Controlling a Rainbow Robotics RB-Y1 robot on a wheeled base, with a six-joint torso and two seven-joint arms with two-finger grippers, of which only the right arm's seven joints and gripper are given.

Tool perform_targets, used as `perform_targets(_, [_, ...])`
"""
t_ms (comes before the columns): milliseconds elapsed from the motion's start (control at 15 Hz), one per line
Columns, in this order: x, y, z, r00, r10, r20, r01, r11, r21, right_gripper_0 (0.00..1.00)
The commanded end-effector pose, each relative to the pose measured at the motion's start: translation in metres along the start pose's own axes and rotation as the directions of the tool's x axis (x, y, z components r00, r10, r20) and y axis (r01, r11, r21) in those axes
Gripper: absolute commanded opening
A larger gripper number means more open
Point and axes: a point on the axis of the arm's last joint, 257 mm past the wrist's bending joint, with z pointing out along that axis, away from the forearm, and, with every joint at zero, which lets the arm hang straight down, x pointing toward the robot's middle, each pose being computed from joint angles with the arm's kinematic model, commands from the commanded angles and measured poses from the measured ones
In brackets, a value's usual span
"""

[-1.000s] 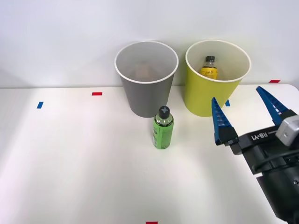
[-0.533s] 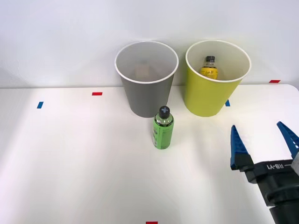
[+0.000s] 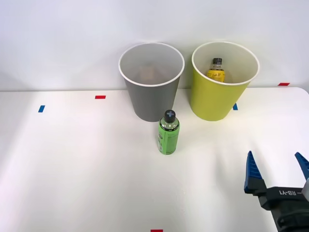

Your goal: Put cans in the gray bin, plastic bottles in the light green bin

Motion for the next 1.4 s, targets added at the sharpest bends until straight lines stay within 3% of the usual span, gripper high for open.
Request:
perform_targets(67, [0.019, -0.008, -0.004, 0.999, -0.024, -0.033, 0.025, 0.999, 0.021, 1.0])
perform_targets(400, [0.03, -0.008, -0.005, 0.994, -0.103, -0.042, 0.104, 0.994, 0.041, 1.0])
perform_targets(667, [0.035, 0.002, -0.012, 0.999, -0.004, -0.05, 0.006, 0.999, 0.034, 1.0])
perform_targets(867, [0.063, 0.005, -0.026, 0.998, 0.057, -0.031, -0.055, 0.998, 0.036, 1.0])
perform_targets(1200, [0.089, 0.028, -0.06, 1.0, -0.016, 0.019, 0.018, 0.997, -0.07, 1.0])
perform_targets(1400, [0.091, 0.035, -0.076, 0.996, -0.054, 0.066, 0.06, 0.994, -0.089, 1.0])
